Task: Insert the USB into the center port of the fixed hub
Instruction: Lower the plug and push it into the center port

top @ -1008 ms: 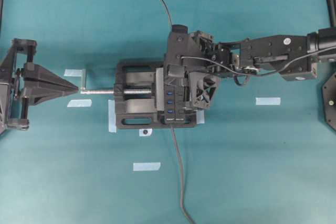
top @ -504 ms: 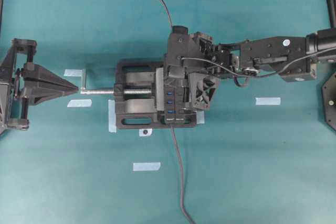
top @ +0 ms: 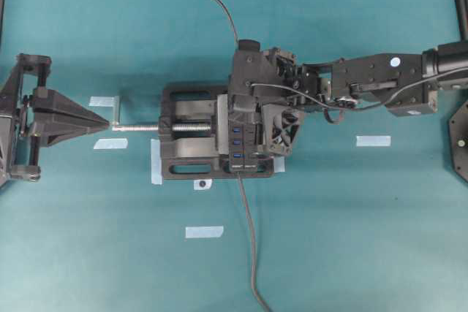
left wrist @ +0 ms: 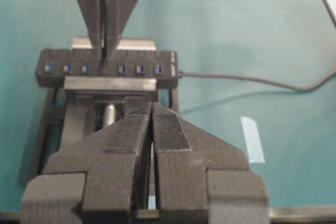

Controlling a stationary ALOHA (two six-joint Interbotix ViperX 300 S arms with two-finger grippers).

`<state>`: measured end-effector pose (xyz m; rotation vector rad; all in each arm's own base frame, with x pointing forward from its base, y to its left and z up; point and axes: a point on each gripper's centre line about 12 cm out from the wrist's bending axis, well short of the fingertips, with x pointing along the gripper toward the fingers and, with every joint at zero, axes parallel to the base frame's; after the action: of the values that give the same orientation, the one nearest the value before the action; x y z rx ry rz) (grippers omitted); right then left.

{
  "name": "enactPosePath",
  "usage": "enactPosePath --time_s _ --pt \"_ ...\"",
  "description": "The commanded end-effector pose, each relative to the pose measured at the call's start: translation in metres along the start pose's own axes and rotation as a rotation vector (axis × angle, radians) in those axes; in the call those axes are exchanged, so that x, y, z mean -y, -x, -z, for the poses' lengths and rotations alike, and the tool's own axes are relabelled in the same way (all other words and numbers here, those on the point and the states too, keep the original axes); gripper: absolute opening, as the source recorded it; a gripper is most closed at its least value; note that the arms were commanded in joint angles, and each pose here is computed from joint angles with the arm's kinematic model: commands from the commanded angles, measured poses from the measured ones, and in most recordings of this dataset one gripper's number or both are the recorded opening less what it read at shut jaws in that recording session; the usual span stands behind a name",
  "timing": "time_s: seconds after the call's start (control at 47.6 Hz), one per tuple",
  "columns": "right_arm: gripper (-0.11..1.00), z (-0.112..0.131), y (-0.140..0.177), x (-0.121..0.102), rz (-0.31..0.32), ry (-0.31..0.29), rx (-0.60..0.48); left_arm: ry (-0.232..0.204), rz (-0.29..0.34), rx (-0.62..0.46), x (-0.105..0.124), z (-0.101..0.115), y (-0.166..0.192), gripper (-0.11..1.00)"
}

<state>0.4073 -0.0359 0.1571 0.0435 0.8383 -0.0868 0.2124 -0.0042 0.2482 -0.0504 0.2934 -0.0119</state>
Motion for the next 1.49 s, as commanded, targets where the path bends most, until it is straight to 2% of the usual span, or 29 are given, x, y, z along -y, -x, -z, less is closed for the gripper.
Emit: enactPosePath --time_s 0.0,0.567,1.47 --pt "0.09 -0.002 0.001 -0.004 -0.006 -0.004 0.001 0.000 0.001 0.018 0.000 -0.005 -0.001 0.00" --pt "0.09 0.013 -0.003 -0.004 -0.005 -0.034 -0.039 -0.002 0.001 0.018 0.000 -0.005 -0.001 0.00" --pt "0.09 0.031 -0.013 -0.004 -0.003 -0.027 -0.143 0.000 0.001 0.018 0.000 -0.005 -0.001 0.00"
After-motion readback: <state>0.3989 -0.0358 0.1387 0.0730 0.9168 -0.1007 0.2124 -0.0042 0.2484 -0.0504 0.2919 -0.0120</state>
